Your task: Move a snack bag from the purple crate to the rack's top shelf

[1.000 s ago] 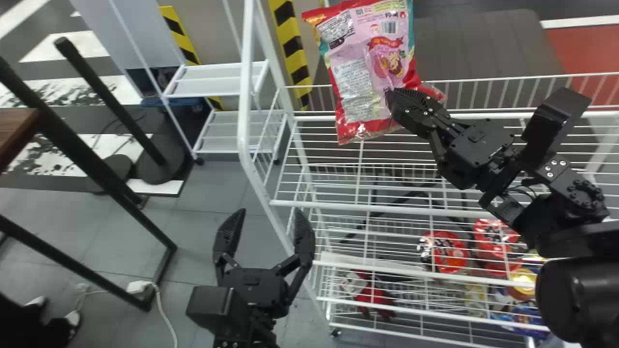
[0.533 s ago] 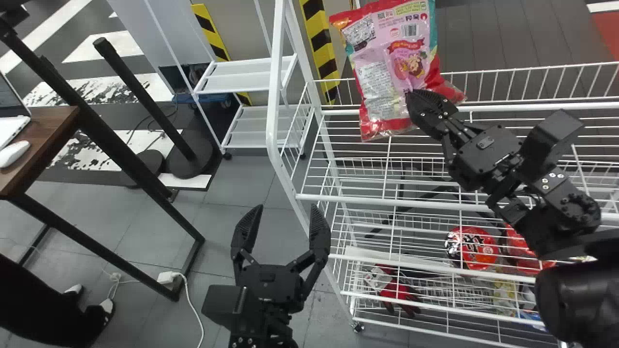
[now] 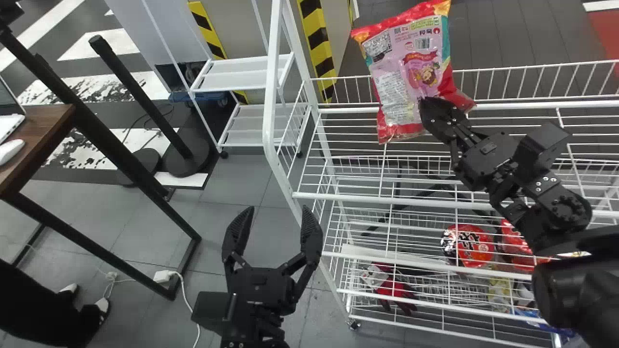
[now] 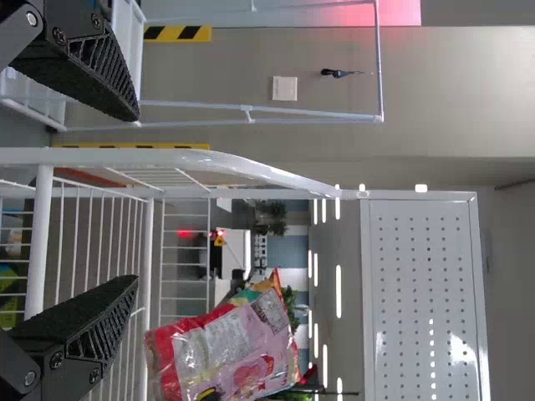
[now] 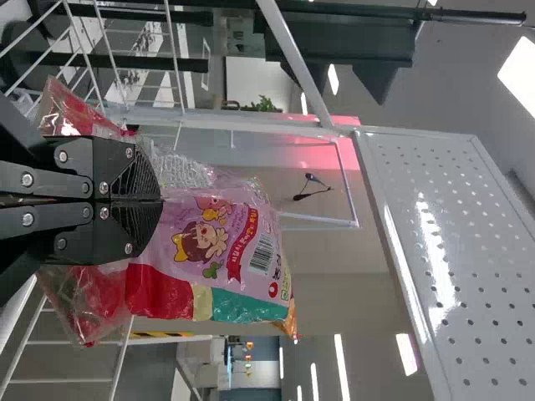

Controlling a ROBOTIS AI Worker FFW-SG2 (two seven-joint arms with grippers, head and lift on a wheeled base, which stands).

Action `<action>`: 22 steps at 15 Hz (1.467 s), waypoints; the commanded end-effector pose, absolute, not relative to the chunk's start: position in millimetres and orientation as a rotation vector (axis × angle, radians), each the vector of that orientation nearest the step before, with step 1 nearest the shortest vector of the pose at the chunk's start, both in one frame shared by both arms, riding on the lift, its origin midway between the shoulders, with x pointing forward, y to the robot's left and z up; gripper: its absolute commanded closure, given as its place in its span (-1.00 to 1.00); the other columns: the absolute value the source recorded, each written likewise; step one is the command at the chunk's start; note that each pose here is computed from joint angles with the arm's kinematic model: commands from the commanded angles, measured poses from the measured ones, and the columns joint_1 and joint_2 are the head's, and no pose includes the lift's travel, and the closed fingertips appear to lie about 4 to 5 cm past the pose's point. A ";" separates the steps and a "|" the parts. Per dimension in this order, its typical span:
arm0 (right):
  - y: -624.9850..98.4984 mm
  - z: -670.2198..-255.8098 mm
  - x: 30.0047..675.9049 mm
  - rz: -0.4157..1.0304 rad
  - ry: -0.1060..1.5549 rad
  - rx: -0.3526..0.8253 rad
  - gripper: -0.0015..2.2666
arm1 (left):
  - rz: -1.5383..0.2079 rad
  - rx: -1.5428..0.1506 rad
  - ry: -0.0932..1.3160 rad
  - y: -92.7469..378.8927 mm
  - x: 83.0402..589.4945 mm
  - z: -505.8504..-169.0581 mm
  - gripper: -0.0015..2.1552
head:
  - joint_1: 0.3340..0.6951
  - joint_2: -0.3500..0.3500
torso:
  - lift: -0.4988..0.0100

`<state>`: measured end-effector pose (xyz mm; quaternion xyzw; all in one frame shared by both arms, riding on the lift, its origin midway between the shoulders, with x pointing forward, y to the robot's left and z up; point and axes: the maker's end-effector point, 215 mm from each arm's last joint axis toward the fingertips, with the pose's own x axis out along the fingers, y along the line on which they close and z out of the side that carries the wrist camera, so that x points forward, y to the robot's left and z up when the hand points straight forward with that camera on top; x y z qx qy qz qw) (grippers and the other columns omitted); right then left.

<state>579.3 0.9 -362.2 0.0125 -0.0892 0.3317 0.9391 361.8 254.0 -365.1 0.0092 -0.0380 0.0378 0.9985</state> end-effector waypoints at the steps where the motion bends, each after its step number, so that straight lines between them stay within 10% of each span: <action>1: -3.3 -371.6 586.3 0.672 -0.157 0.019 0.60 | 0.077 0.015 -0.078 254.7 363.4 -366.3 -0.87 | 1.00 0.84 | 0.91; 11: -2.4 -411.4 593.8 0.679 -0.031 0.010 0.29 | 0.085 0.011 -0.121 259.3 351.9 -357.1 -0.87 | 1.00 0.83 | 0.91; 17: -6.3 -415.2 595.1 0.666 -0.017 0.034 -0.72 | 0.092 0.013 -0.134 263.5 348.9 -353.6 -0.87 | 1.00 0.85 | 0.91; 22: -8.1 -420.8 589.8 0.660 -0.008 0.050 -0.89 | 0.092 0.012 -0.131 263.8 349.4 -354.7 -0.87 | 1.00 0.84 | 0.91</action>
